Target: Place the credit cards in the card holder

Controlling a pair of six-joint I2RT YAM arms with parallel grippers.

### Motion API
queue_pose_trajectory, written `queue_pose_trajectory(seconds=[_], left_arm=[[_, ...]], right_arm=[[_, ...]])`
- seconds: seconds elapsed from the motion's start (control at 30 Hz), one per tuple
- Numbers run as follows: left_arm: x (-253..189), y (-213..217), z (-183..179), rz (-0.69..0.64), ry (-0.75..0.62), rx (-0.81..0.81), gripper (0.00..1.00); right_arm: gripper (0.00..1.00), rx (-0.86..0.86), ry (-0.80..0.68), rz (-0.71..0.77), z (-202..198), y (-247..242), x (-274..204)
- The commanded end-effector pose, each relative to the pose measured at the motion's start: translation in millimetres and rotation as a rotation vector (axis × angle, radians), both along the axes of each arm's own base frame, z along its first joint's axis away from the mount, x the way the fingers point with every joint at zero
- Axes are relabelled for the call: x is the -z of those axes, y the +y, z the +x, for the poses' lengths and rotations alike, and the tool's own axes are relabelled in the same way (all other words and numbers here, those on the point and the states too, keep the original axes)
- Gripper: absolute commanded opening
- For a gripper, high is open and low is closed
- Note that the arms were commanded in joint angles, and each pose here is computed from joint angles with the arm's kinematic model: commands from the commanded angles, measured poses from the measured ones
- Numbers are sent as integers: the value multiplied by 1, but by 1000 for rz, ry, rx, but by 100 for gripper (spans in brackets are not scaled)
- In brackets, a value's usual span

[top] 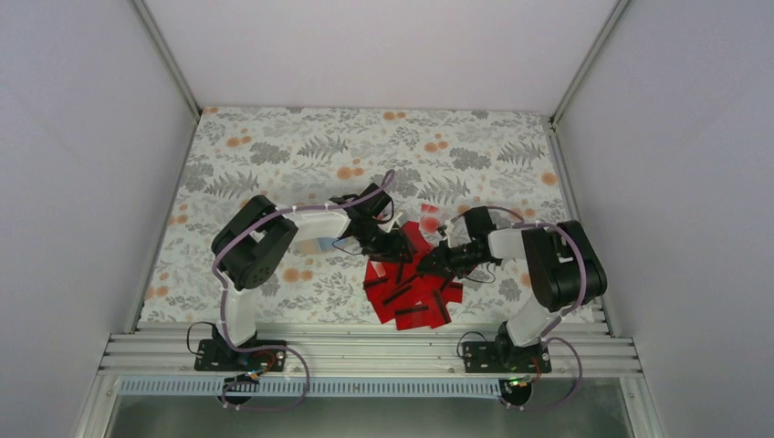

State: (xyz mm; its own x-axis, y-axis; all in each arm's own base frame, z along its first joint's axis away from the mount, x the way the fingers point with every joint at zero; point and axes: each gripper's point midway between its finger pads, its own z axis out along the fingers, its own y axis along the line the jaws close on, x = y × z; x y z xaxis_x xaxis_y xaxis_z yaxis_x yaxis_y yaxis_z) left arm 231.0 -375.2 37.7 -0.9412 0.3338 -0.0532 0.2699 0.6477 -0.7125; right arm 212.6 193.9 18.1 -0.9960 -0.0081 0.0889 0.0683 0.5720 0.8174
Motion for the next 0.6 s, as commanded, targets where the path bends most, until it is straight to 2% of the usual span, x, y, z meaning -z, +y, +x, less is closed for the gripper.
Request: queue_pose_trajectory(seconds=[0.0, 0.17, 0.43, 0.57], left_arm=[[-7, -12, -2, -66, 9, 21, 50], [-23, -17, -1, -115, -8, 26, 49], [-28, -13, 3, -150, -5, 10, 48], [-33, -8, 6, -167, -13, -6, 46]], right_arm=[[9, 23, 57, -196, -13, -24, 44], [8, 33, 62, -179, -7, -20, 43], [11, 13, -39, 23, 10, 3, 0], [14, -8, -63, 72, 13, 8, -11]])
